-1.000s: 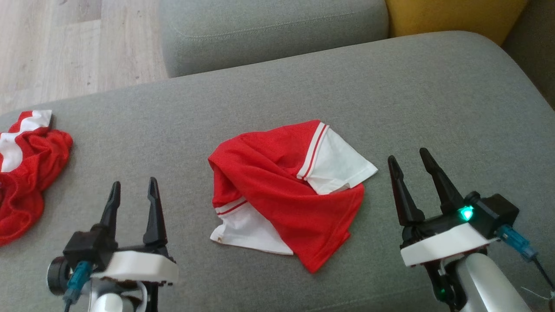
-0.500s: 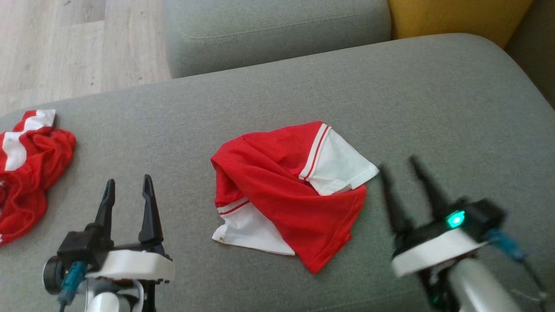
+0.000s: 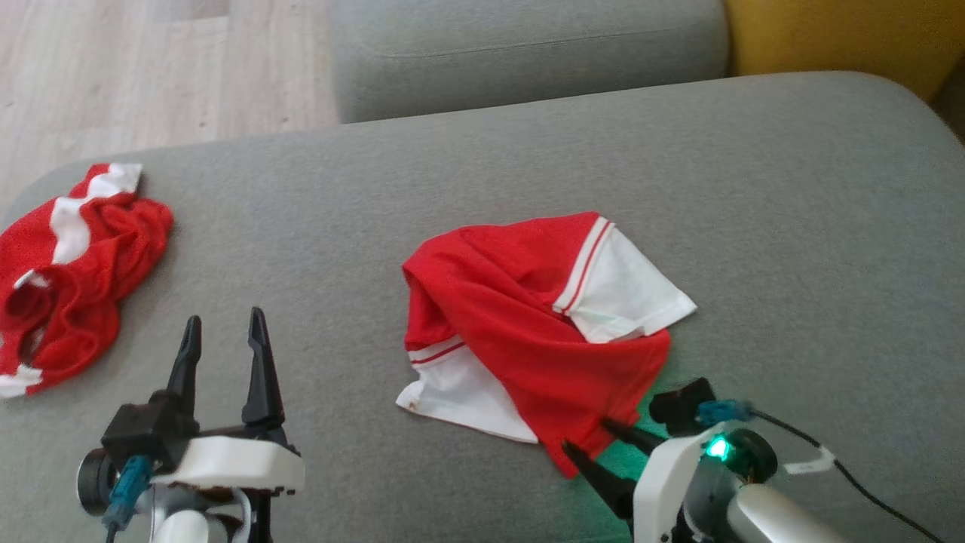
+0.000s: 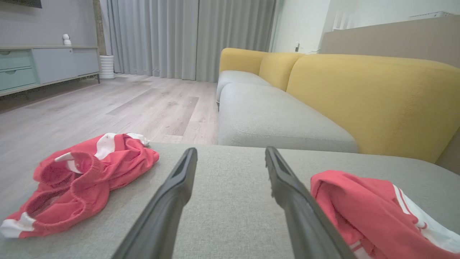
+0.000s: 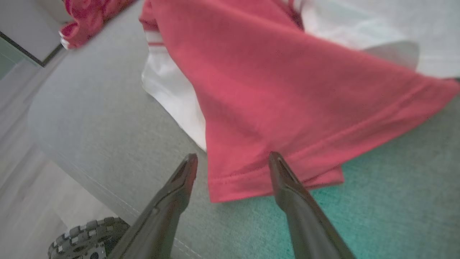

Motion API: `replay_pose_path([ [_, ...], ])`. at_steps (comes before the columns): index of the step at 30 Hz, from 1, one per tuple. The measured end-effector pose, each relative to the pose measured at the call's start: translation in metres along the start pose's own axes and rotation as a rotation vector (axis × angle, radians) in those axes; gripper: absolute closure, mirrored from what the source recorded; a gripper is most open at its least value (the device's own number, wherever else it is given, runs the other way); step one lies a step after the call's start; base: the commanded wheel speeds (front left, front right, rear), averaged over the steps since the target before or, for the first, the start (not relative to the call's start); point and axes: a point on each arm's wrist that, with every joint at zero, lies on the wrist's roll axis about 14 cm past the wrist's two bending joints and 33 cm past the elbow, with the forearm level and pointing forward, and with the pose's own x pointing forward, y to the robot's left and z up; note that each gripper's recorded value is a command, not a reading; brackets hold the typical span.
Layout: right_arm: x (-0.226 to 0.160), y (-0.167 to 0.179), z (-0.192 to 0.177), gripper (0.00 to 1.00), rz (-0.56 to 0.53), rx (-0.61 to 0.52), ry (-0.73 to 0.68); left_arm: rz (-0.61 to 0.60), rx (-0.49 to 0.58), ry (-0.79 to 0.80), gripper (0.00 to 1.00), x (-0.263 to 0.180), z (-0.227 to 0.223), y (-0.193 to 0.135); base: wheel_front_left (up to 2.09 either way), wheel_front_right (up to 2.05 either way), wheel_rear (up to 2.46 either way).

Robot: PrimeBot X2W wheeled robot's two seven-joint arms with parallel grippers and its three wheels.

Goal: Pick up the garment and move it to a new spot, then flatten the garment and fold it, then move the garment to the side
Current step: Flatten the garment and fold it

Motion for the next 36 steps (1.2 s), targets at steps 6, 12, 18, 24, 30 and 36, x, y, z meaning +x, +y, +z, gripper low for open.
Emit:
replay_pose_path([
  [6, 0.013, 0.007, -0.033, 0.00, 0.020, -0.021, 0.189, 0.046, 0.004, 0.008, 0.00, -0.006, -0.002, 0.015, 0.00, 0.00, 0.00],
  [12, 0.027, 0.001, -0.031, 0.30, 0.017, -0.094, 0.243, 0.083, -0.001, 0.024, 0.00, -0.011, -0.006, 0.026, 0.00, 0.00, 0.00],
  [18, 0.031, -0.013, -0.022, 1.00, -0.024, -0.106, 0.209, 0.095, -0.011, 0.032, 0.00, -0.010, -0.009, 0.028, 0.00, 0.00, 0.00],
  [24, 0.020, -0.037, -0.003, 1.00, -0.095, -0.091, 0.132, 0.072, -0.014, 0.032, 0.00, -0.005, -0.010, 0.020, 0.00, 0.00, 0.00],
  [30, -0.038, -0.131, 0.030, 1.00, -0.355, -0.081, 0.042, 0.025, -0.021, 0.030, 0.00, 0.005, -0.010, 0.003, 0.00, 0.00, 0.00],
  [36, -0.074, -0.175, 0.026, 1.00, -0.495, -0.046, 0.102, -0.008, -0.027, 0.046, 0.00, 0.012, -0.017, -0.008, 0.00, 0.00, 0.00],
])
